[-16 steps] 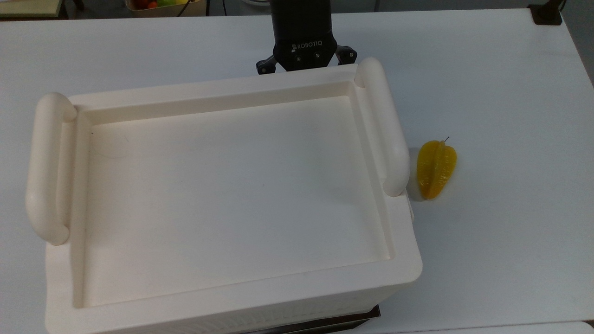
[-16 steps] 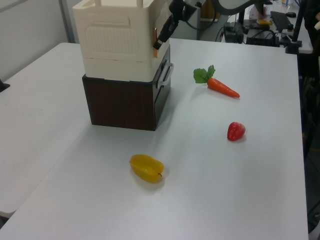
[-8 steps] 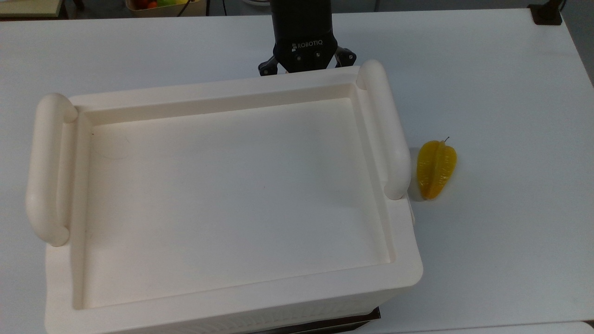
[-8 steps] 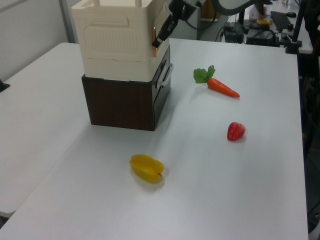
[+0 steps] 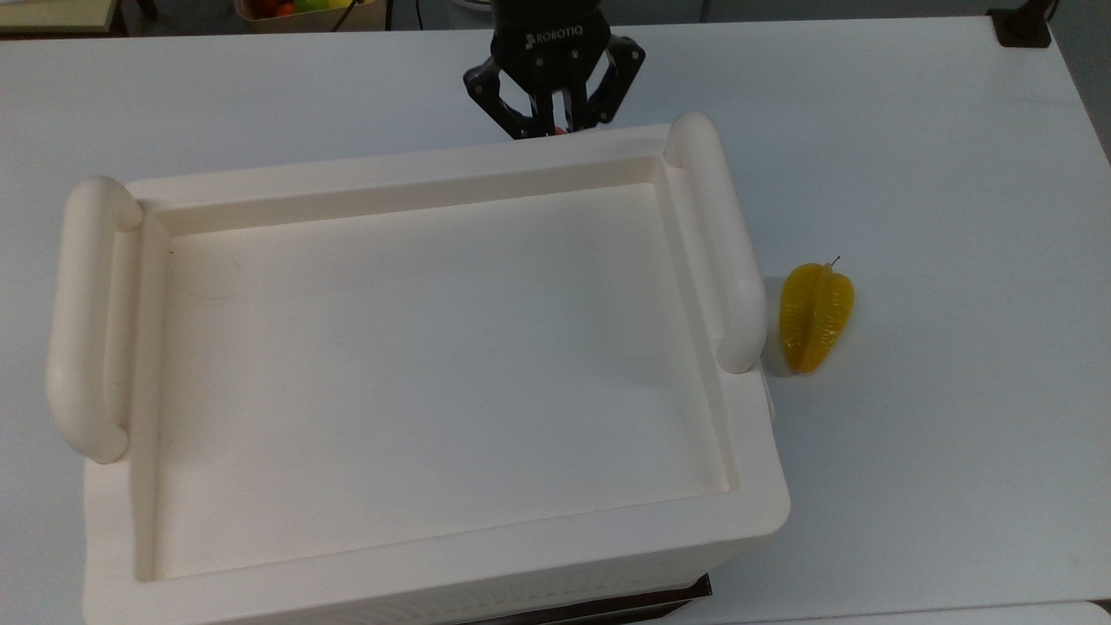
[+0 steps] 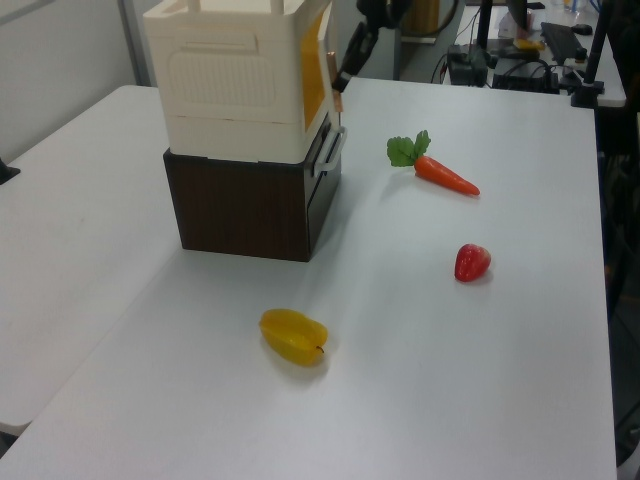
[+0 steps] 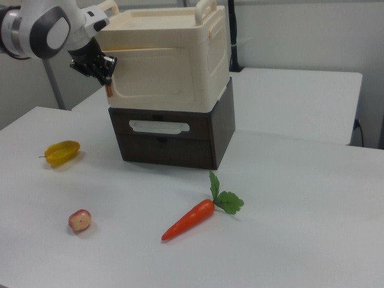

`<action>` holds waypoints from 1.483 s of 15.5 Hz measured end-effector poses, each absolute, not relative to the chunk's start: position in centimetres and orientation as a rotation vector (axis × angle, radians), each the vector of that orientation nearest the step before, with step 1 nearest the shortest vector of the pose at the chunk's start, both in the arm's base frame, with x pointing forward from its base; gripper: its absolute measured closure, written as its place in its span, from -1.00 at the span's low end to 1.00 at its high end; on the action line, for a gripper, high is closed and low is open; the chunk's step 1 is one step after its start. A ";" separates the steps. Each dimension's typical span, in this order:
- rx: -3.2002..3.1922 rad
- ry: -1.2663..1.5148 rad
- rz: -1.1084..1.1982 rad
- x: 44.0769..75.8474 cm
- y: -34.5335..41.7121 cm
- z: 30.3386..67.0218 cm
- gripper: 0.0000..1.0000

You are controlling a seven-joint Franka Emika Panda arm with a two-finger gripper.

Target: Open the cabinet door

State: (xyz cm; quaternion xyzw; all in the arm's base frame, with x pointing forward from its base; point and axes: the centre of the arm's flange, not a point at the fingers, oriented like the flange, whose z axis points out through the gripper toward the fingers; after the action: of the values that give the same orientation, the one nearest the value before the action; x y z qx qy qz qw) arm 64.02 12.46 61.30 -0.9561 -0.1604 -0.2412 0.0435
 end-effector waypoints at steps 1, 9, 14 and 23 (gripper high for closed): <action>-2.927 -0.519 -0.703 63.7 12.0 61.4 0.73; -2.978 -0.553 -0.301 60.4 5.6 61.2 0.43; -3.026 -0.385 -0.050 58.8 -2.0 59.6 -0.60; -3.092 0.018 0.180 53.5 -11.3 61.9 -1.00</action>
State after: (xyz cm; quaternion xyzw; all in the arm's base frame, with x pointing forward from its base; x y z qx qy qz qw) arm 53.46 -11.25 61.92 -0.9980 0.0057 0.0581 0.0223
